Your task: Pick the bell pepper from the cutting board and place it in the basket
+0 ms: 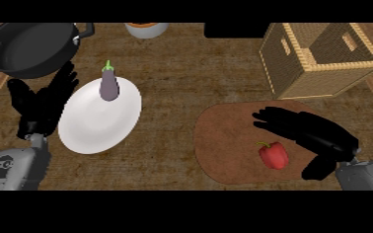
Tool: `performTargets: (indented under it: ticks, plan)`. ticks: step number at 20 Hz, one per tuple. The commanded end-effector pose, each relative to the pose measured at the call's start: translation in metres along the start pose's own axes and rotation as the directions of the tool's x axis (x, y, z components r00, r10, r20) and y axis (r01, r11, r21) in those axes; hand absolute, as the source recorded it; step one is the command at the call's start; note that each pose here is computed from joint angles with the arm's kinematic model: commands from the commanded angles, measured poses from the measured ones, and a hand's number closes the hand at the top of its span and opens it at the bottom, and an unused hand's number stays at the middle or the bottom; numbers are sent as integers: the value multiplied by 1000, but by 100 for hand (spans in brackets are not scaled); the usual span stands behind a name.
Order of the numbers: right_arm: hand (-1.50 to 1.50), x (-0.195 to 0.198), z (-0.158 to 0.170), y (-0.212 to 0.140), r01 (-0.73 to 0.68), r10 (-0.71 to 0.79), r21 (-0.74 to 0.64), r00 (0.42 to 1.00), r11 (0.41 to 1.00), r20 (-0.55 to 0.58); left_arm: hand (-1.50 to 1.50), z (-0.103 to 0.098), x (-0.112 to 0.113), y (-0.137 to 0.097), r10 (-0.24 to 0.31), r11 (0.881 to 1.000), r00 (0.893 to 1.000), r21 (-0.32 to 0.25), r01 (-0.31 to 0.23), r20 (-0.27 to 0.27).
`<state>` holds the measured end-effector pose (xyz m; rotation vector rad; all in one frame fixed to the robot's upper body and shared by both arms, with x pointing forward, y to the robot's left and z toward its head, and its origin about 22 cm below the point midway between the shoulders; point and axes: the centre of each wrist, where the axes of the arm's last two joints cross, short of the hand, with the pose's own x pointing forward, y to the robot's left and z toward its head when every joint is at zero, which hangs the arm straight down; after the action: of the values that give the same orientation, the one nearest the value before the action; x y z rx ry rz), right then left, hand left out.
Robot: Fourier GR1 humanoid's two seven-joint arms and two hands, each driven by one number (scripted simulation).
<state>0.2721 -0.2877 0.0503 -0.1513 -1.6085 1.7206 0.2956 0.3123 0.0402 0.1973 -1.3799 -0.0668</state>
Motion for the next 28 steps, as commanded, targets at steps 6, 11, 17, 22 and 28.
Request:
performTargets:
  ticks: [6,11,17,22,28]
  plan:
    - [-150,-7,5,31,-42,42,53,999,998,13,0,-1,4,1,-6,1000,1000,-11,6,-4]
    - [-150,1,-3,43,-86,86,51,996,995,-6,0,-8,4,17,3,1000,1000,1,-3,12]
    - [150,-2,-16,49,-220,218,114,975,969,31,0,-9,2,8,-2,1000,1000,-11,2,11]
    - [150,6,-35,55,-208,205,90,978,974,34,0,-6,4,25,12,1000,1000,-1,-12,-2]
    - [150,-1,-28,66,-220,217,79,975,972,41,0,-1,-2,16,-1,1000,1000,12,1,7]
